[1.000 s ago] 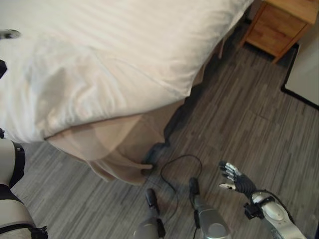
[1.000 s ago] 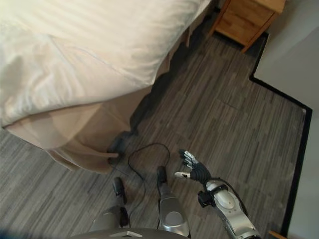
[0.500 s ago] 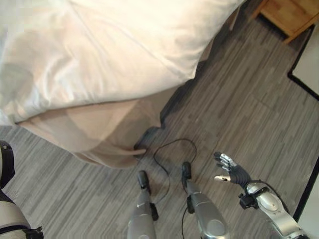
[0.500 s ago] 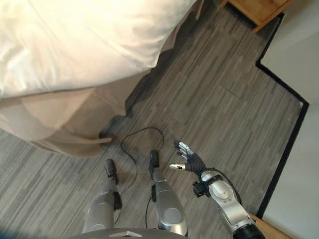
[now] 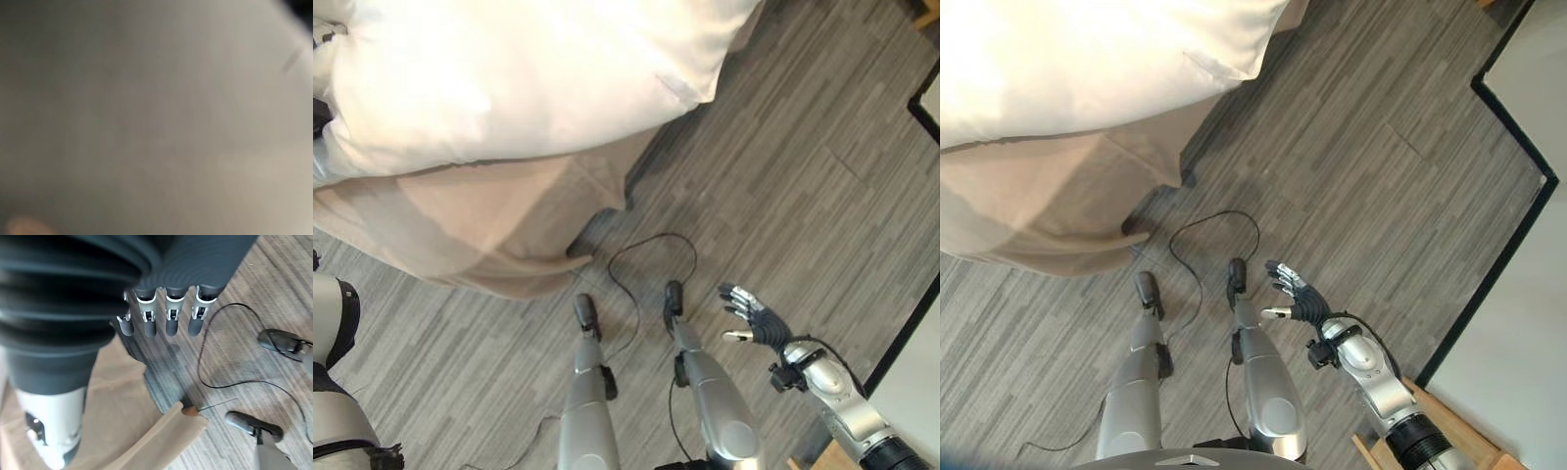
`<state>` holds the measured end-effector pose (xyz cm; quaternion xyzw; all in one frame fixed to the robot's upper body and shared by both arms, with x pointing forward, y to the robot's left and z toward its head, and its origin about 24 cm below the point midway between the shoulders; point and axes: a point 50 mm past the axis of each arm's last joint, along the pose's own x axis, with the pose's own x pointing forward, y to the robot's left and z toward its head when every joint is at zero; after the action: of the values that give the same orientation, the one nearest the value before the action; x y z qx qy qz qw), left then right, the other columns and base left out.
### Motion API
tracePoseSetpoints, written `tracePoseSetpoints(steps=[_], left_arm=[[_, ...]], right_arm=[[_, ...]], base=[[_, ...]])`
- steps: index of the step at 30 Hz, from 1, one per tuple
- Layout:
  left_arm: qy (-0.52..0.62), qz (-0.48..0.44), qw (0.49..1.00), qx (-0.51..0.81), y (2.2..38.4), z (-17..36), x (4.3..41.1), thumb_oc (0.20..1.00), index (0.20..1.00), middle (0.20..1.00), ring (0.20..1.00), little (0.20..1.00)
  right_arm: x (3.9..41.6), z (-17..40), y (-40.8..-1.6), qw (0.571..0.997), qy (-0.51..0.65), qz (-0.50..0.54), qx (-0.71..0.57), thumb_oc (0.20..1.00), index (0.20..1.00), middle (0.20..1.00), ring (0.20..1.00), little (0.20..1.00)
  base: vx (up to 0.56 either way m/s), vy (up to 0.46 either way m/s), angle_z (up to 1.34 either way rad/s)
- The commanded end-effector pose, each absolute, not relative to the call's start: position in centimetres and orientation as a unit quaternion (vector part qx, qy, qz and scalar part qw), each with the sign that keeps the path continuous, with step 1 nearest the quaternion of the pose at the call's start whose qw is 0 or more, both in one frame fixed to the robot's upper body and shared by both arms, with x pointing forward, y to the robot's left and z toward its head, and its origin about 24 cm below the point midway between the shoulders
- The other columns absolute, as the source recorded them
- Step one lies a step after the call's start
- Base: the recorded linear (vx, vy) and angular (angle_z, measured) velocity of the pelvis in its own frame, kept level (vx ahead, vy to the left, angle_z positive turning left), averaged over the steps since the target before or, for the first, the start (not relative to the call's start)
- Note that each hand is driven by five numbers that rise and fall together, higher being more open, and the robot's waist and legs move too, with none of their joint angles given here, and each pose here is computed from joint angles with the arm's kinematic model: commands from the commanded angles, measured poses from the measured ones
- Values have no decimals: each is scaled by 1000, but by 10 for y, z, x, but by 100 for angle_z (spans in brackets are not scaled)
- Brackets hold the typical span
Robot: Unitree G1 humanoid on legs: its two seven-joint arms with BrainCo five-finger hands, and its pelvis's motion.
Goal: Making the bed.
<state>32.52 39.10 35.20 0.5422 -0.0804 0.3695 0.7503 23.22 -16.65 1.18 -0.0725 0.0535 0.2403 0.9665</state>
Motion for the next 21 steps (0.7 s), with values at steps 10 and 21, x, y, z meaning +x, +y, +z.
tracePoseSetpoints(steps=[10,21], left_arm=[[-60,244,744,620,366,304,348,200,200,200,200,200],[361,181,847,345,401,-27,185,200,200,200,200,200]], right_arm=[[225,4,-178,966,74,236,-71,1000,1000,1000,1000,1000],[228,12,-208,975,69,175,-122,1000,1000,1000,1000,1000]], base=[[21,0,-4],[83,10,-3]])
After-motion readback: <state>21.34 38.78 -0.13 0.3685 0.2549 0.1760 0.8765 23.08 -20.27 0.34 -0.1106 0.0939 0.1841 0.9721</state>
